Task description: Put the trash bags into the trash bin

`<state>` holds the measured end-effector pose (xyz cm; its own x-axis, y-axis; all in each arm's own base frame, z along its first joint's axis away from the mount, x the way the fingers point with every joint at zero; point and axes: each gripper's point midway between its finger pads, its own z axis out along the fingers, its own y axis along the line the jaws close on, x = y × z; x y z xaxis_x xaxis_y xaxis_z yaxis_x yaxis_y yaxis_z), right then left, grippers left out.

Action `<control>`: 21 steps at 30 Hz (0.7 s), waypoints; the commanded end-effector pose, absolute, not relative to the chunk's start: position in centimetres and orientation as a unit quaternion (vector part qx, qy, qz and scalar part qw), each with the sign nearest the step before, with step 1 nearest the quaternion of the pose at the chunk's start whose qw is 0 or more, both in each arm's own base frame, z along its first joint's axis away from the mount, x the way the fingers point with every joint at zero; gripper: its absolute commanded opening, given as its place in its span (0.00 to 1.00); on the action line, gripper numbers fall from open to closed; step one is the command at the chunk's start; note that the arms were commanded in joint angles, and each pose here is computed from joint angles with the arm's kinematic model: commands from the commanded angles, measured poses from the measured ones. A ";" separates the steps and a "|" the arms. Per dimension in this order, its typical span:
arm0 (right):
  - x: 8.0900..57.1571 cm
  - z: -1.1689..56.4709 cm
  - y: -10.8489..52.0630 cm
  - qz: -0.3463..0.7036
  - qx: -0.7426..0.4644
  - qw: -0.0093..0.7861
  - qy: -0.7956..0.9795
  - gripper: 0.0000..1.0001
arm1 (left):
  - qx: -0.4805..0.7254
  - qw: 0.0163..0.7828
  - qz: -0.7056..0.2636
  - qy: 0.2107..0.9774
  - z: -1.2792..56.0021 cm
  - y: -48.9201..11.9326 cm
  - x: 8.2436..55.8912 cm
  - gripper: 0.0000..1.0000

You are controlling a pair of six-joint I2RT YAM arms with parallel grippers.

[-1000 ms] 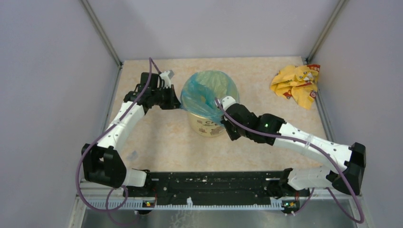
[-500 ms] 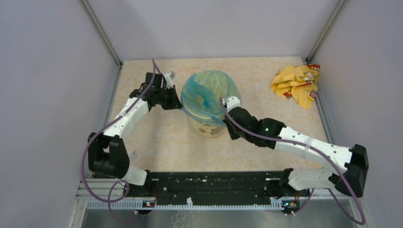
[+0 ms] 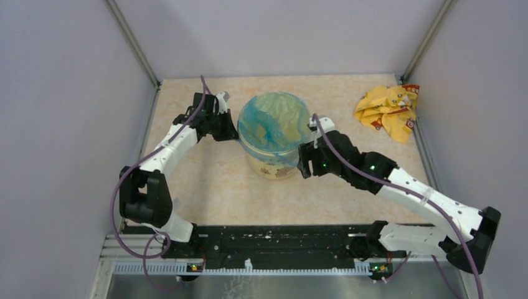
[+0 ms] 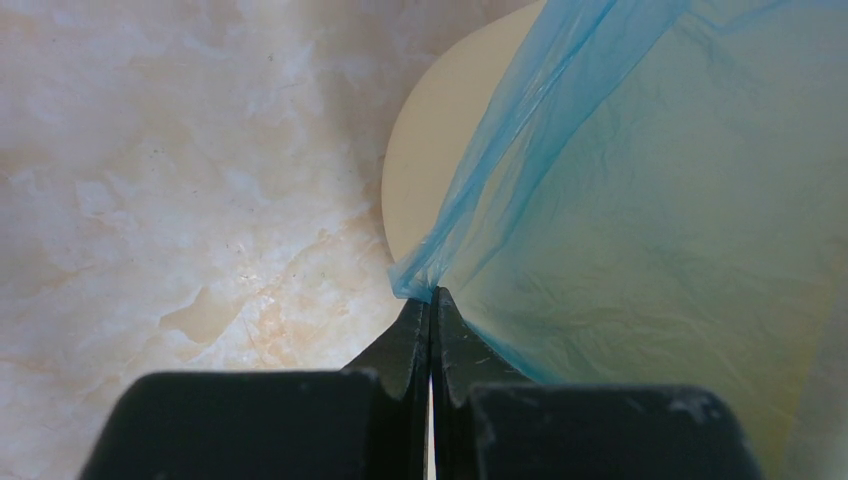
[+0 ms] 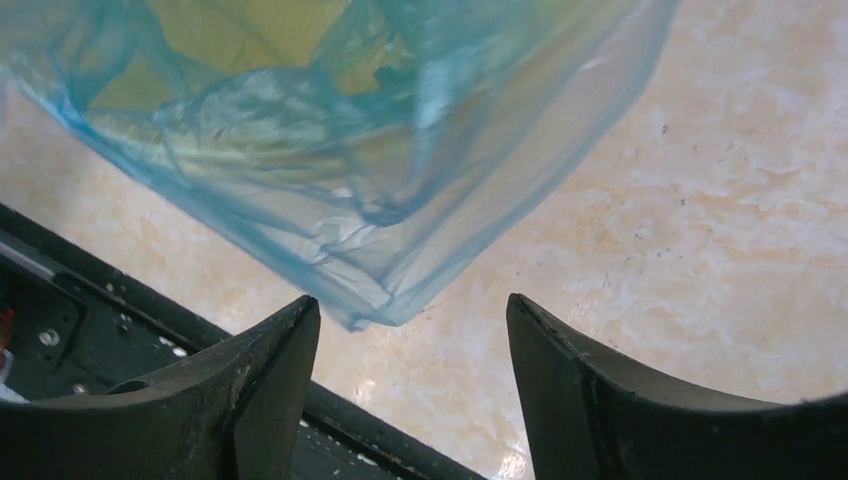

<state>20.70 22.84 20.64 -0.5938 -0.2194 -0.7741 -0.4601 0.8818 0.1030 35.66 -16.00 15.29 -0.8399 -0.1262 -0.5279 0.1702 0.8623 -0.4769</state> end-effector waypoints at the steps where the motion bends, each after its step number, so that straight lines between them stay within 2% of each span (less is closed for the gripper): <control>1: 21.5 26.2 22.3 0.244 -0.141 0.433 0.856 0.69 | 0.019 0.318 -0.268 0.909 17.2 -16.6 37.8 0.00; 13: 28.3 29.3 19.7 0.407 0.004 0.448 0.796 0.66 | 0.022 0.316 -0.270 0.909 17.3 -16.8 38.1 0.00; 21: 30.4 26.3 19.2 0.505 0.063 0.419 0.752 0.61 | 0.026 0.313 -0.272 0.910 17.2 -16.9 38.1 0.00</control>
<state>30.17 17.46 23.86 -0.6453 0.4682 -0.6036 -0.2197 0.6431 0.7336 36.83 -16.32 15.81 -0.8318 -0.1271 -0.5403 0.1790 0.8600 -0.4778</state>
